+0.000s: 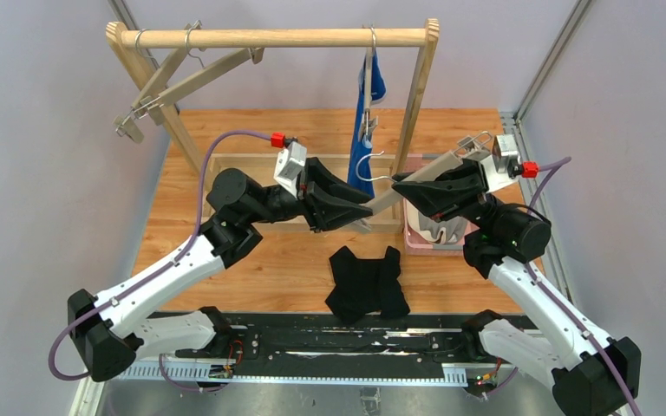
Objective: Remove the underwear clipped to the hanger
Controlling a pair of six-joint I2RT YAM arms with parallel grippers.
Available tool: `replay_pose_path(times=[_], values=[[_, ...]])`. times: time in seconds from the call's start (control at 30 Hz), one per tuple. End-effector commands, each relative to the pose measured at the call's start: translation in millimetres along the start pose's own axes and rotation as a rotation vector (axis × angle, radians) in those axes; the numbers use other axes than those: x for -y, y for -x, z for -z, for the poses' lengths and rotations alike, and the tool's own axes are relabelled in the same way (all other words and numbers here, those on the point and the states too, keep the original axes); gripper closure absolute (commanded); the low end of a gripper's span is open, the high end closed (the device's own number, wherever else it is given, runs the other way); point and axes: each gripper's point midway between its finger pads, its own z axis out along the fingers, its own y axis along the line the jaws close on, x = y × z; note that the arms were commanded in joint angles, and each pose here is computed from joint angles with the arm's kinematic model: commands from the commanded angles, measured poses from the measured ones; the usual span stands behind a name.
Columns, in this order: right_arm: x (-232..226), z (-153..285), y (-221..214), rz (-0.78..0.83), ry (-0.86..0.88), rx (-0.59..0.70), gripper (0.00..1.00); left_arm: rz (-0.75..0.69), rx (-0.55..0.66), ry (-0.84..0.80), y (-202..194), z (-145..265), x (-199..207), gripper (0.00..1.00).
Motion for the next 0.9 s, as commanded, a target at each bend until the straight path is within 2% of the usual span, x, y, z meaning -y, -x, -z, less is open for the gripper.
replay_pose_path(times=[0.0, 0.13, 0.33, 0.67, 0.87], values=[[-12, -4, 10, 0.037, 0.049, 0.023, 1.00, 0.001, 0.015, -0.032, 7, -7, 1, 0.66], [-10, -5, 8, 0.039, 0.046, 0.020, 1.00, 0.005, 0.020, -0.039, 10, -11, 1, 0.74], [-5, -5, 5, 0.035, 0.040, 0.017, 1.00, 0.032, 0.007, -0.051, 7, -14, 0, 0.99], [6, -5, -9, 0.013, 0.034, -0.013, 0.99, 0.114, -0.039, -0.070, -10, -20, -4, 1.00], [6, -5, -13, 0.019, 0.033, -0.034, 0.99, 0.104, -0.023, -0.032, -10, -18, -9, 1.00]])
